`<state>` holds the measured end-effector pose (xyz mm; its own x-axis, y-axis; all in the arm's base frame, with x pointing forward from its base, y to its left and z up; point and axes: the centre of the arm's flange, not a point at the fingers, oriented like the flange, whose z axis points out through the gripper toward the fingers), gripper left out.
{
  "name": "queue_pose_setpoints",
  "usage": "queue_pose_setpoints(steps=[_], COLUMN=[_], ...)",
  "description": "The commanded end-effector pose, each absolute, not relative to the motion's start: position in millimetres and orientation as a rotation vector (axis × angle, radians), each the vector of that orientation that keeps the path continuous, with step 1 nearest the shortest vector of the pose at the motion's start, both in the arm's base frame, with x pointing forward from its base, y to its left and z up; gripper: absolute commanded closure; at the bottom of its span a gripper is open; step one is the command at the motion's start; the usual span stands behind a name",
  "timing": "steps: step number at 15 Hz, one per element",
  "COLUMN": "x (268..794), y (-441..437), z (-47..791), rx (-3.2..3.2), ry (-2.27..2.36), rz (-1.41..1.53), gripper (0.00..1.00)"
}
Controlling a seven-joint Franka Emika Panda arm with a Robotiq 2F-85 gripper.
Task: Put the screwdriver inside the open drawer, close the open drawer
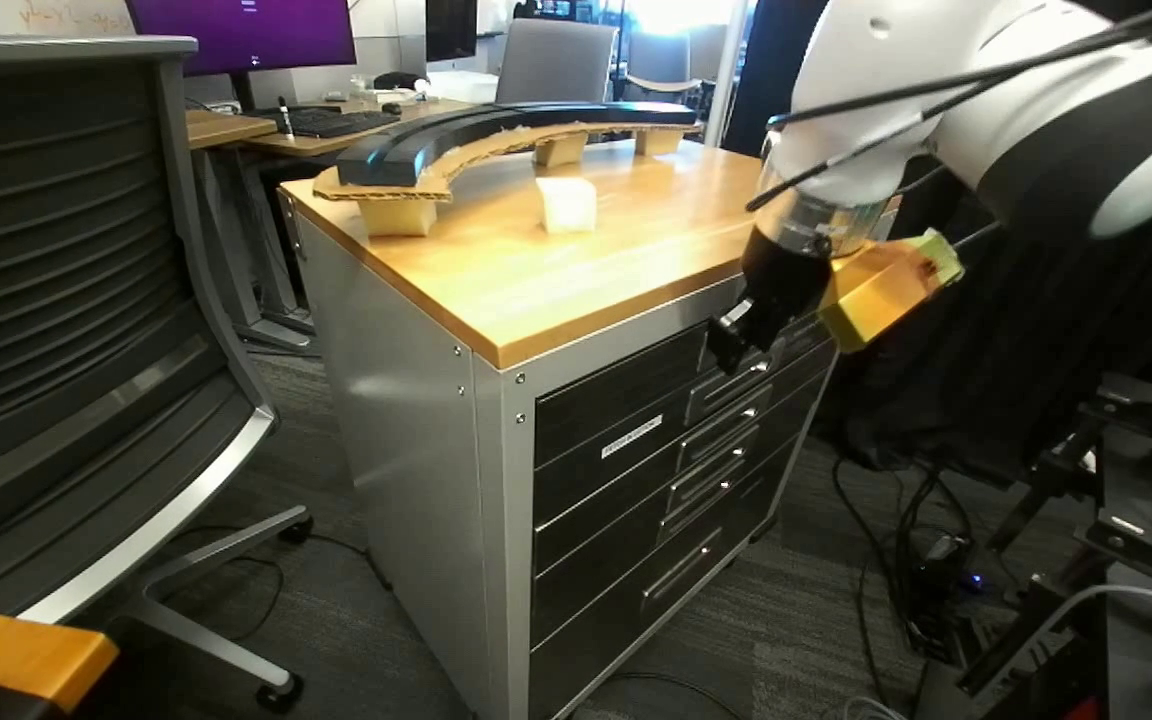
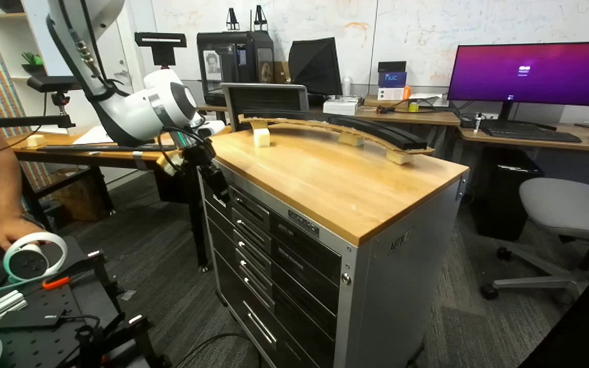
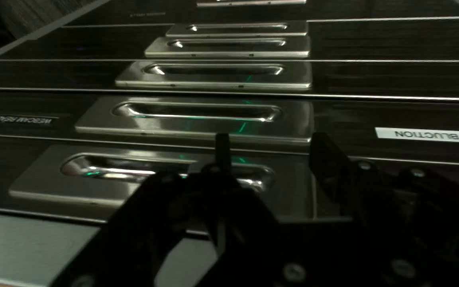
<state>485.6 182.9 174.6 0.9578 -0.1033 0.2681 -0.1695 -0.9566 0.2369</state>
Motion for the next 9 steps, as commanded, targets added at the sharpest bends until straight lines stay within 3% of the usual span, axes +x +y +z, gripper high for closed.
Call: queue_pose_setpoints(steps=[1,3,6,7,9], x=[470,468,467,466,465], y=[178,181,189,196,197], z=[264,298,350,296,328], rx=[2.989,3.045,3.113,3.081,3.114], ry=[-0.183,-0.146,-0.135,-0.157,-0.138], rz=[0.233,0.189,0.146,0.164,0.163], gripper=[0.12,0.01,0.00,0.00,0.00])
